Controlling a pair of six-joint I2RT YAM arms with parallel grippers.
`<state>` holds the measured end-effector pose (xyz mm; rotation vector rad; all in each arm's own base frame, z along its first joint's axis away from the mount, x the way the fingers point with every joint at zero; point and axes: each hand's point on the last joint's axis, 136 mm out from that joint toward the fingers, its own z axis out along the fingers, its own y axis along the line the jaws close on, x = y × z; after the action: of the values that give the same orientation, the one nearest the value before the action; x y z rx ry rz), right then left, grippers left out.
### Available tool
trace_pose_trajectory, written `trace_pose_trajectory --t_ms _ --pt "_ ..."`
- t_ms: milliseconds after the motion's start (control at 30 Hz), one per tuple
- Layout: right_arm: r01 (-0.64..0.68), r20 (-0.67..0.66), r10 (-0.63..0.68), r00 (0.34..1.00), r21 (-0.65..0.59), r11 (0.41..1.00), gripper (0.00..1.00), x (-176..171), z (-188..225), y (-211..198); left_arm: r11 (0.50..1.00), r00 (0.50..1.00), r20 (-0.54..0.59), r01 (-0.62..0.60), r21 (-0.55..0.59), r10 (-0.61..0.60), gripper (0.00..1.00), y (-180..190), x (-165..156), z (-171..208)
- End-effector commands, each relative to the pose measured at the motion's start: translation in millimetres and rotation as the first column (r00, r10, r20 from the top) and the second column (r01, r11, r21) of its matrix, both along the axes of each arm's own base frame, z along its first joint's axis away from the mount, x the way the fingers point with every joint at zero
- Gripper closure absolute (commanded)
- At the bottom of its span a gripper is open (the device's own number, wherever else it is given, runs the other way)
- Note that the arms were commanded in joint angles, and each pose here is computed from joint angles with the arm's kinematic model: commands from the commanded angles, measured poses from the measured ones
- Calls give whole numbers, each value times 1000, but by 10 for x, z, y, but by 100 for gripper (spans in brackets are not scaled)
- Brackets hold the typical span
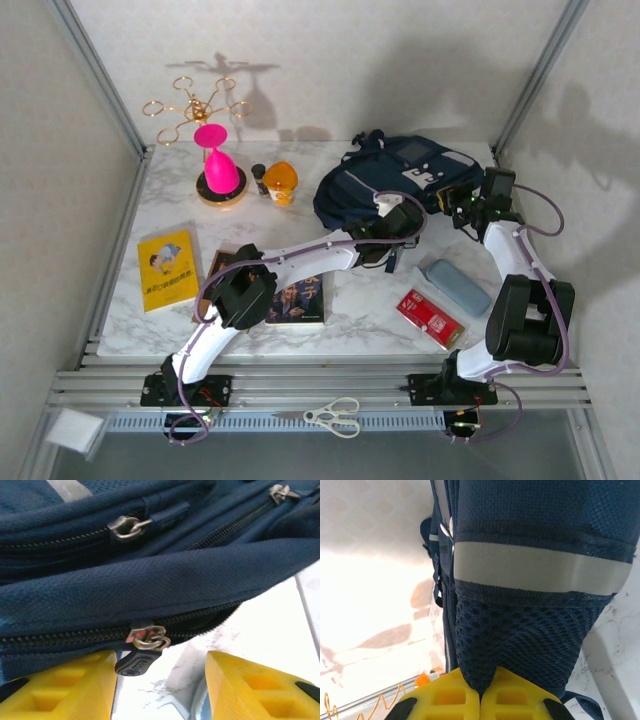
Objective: Pack the student bag
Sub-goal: Unzip the student bag at the top-right of the table.
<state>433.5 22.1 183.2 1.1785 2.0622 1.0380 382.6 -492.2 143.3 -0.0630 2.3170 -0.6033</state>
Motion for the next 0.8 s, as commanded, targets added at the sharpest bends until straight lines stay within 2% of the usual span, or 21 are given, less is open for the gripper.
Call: trace_pose_trajectory --t_ms 0,133,333,533,767 --pt "-43 89 40 995 36 998 100 84 304 115 987 990 54 -137 86 132 52 257 120 12" --pt "-41 84 38 996 36 999 100 79 276 113 986 987 83 -144 77 138 57 229 228 52" --pt "-45 73 43 996 33 998 100 75 219 116 989 988 96 -131 75 123 77 208 291 82" --pt "-36 73 36 997 5 999 100 103 208 58 991 993 88 -93 97 84 100 267 198 105" --pt "-14 92 18 996 -52 999 100 165 249 -131 994 998 58 -22 108 16 100 465 -48 96"
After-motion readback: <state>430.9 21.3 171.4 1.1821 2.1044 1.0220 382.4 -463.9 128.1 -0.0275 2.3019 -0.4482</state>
